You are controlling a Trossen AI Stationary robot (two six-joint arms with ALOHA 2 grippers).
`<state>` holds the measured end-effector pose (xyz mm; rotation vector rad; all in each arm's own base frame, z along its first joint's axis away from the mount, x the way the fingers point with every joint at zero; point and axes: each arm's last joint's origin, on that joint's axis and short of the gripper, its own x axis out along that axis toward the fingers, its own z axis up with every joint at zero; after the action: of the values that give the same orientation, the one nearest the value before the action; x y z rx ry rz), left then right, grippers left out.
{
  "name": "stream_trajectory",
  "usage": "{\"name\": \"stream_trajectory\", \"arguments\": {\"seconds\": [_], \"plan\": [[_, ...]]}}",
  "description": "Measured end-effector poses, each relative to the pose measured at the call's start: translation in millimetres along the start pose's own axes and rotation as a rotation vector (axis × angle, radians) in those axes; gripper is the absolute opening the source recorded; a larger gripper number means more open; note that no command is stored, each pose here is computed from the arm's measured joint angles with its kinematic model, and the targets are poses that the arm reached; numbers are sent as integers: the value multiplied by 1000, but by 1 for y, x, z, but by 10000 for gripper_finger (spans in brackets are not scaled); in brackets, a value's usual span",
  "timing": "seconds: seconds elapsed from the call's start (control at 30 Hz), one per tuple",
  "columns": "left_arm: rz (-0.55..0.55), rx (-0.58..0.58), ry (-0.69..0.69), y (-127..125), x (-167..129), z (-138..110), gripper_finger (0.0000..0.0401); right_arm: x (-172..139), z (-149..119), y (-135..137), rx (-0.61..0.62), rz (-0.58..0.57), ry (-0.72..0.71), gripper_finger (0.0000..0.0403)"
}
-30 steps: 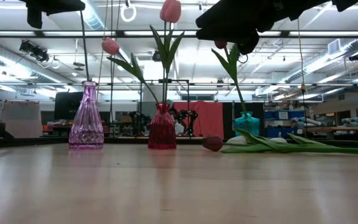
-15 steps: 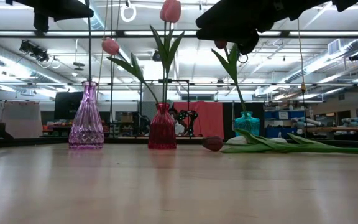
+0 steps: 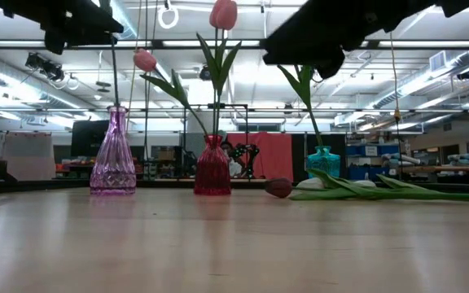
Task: Sort flowers into vase by color
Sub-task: Put the red tulip into the blue vase
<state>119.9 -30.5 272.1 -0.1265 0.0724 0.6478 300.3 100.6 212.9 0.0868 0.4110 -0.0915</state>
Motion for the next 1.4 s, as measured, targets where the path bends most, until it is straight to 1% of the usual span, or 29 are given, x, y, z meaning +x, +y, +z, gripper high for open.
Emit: {"name": "stream_trajectory", "arguments": {"seconds": [0.1, 0.17, 0.37, 0.47, 0.57, 0.73, 0.83, 1.0, 1.13, 1.27, 1.4], "plan": [[13, 2, 59, 4, -2, -2, 217, 2, -1, -7, 32, -8, 31, 150], [-1, -13, 84, 5, -3, -1, 218, 3, -1, -10, 40, 2, 38, 150], [-31, -29, 106, 5, -2, -2, 218, 5, 3, -13, 53, 24, 13, 150], [-68, -33, 129, 4, -1, -2, 218, 6, 3, -14, 58, 40, 20, 150], [-72, -2, 163, 6, -3, -1, 218, 6, 3, -13, 58, 51, 22, 150], [-51, 1, 206, 13, -8, 10, 219, 6, 2, -13, 54, 50, 35, 150], [-82, 6, 216, 12, -9, 14, 219, 6, 1, -14, 51, 46, 44, 150], [-83, 68, 257, 14, -9, 9, 223, 6, 1, -14, 52, 46, 44, 150], [-92, 92, 268, 14, -10, 9, 242, 6, 1, -14, 52, 45, 43, 150], [-96, 114, 283, 19, -15, 24, 260, 6, 1, -14, 52, 45, 44, 150], [-151, 67, 333, 25, -23, 42, 259, 6, 0, -14, 47, 41, 57, 150]]}}
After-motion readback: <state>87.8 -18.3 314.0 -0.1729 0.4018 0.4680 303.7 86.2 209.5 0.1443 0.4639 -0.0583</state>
